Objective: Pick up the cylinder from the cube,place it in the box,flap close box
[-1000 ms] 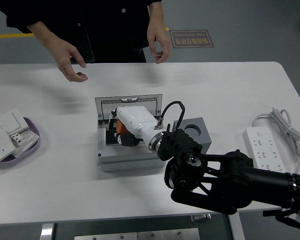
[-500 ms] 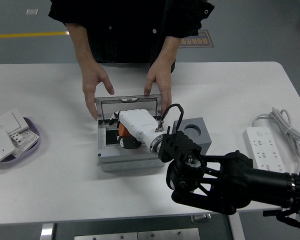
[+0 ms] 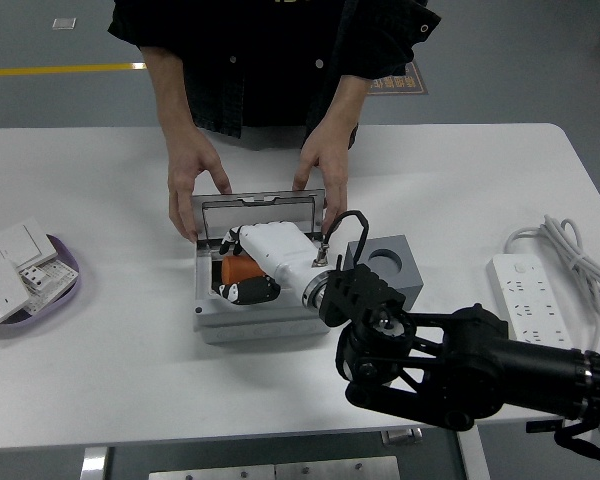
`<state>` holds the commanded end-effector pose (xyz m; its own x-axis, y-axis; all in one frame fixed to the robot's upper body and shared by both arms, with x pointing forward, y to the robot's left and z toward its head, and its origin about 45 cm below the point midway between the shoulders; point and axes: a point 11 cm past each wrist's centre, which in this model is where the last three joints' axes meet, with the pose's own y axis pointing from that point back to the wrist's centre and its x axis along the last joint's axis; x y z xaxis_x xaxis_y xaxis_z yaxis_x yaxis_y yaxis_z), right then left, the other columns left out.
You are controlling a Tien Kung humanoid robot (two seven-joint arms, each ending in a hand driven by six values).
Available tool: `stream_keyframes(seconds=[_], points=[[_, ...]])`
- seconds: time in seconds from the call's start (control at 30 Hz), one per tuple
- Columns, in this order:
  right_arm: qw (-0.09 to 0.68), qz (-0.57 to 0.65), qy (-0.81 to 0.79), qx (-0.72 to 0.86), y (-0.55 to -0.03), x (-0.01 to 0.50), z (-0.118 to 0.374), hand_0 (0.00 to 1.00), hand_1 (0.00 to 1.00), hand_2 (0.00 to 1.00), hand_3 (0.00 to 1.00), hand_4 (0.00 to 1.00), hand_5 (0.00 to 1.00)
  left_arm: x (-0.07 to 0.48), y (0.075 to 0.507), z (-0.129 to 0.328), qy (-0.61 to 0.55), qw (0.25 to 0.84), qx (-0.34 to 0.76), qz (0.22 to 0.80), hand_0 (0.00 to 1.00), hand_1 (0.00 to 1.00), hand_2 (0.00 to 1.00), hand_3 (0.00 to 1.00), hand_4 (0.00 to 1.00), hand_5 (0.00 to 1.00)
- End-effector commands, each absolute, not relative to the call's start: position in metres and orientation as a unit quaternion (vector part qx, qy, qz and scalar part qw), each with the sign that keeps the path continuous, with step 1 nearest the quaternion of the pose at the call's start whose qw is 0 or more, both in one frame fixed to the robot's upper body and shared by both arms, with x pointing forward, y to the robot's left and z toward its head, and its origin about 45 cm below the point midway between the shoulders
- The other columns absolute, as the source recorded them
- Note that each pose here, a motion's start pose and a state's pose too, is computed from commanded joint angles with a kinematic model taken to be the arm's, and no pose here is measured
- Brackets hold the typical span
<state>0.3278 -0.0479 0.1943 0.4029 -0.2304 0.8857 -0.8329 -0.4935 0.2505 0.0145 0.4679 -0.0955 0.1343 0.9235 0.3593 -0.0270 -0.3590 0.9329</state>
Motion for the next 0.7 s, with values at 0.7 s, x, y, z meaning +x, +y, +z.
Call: stream_keyframes(seconds=[0.7], points=[[0.241, 0.369, -0.462, 0.770, -0.079, 0.369, 0.268, 0.782, 0.639, 0.666, 0.803, 0.998, 0.471, 0.020, 0.469, -0.095, 0.360, 0.437, 0.615, 0.549, 0.594, 0.619, 0.604, 0.624, 0.676, 0.226]])
